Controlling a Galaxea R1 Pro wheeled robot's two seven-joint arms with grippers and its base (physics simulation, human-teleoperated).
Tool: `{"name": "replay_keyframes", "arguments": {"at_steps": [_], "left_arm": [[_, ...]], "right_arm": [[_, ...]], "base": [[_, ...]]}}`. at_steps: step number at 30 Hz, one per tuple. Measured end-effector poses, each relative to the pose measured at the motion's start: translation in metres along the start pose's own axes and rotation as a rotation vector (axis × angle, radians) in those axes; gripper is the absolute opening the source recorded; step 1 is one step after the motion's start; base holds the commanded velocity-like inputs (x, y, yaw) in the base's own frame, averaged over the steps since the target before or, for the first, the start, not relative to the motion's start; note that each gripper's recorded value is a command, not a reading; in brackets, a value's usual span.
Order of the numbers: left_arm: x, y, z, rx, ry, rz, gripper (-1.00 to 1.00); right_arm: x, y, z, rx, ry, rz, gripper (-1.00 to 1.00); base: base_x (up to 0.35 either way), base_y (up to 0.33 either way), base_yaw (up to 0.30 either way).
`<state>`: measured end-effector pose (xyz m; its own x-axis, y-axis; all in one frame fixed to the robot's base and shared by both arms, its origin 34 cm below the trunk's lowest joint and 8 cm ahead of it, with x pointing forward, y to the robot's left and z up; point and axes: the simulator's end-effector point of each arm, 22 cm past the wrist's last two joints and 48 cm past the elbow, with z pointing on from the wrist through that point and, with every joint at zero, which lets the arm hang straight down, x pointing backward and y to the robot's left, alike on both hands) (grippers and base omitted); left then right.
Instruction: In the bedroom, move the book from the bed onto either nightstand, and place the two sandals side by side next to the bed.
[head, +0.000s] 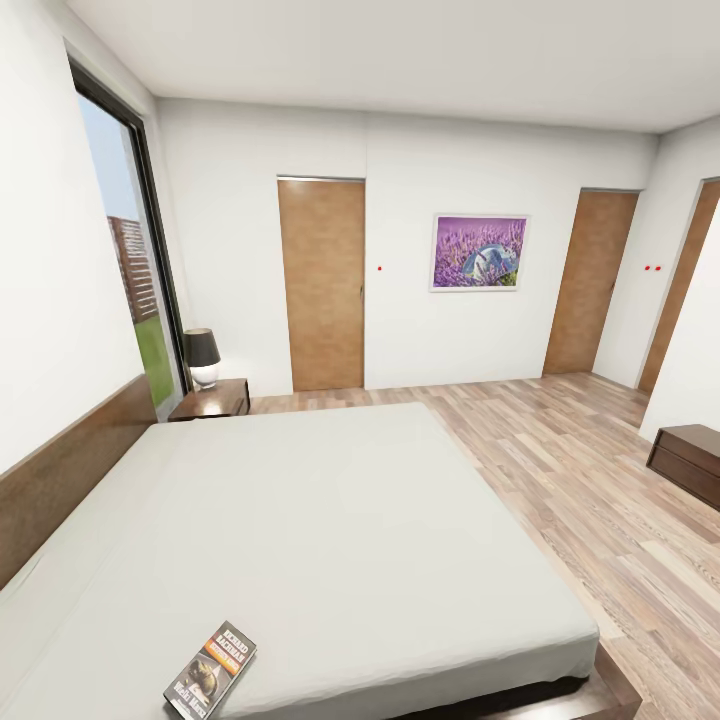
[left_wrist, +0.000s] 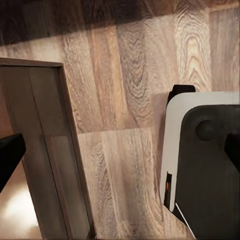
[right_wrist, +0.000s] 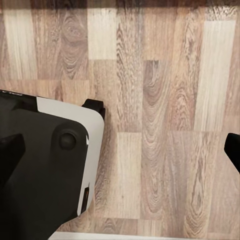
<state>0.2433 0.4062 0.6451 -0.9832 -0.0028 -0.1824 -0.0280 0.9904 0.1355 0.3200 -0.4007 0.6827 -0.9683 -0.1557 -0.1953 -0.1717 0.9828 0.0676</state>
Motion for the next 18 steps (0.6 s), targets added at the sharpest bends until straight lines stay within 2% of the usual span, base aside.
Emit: {"name": "replay_keyframes", "arguments": {"at_steps": [5,10,14,18], "left_arm": [[-0.002,-0.005,-0.001,0.056,-0.014,-0.003,1.0],[-0.006,-0.005,-0.002,0.075,-0.032,-0.003,1.0],[-0.011,-0.001,-0.003,0.091,-0.056,0.0,1.0],[-0.013,0.009,-0.008,0.147,-0.066,0.003,1.0]], "right_arm": [[0.0,0.0,0.0,0.001,0.0,0.0,1.0],[0.0,0.0,0.0,0.001,0.0,-0.001,1.0],[0.0,0.0,0.0,0.001,0.0,-0.001,1.0],[0.0,0.0,0.0,0.001,0.0,-0.001,1.0]], "base": [[0.0,0.0,0.0],[0.0,0.0,0.0],[0.0,0.0,0.0],[0.0,0.0,0.0]]}}
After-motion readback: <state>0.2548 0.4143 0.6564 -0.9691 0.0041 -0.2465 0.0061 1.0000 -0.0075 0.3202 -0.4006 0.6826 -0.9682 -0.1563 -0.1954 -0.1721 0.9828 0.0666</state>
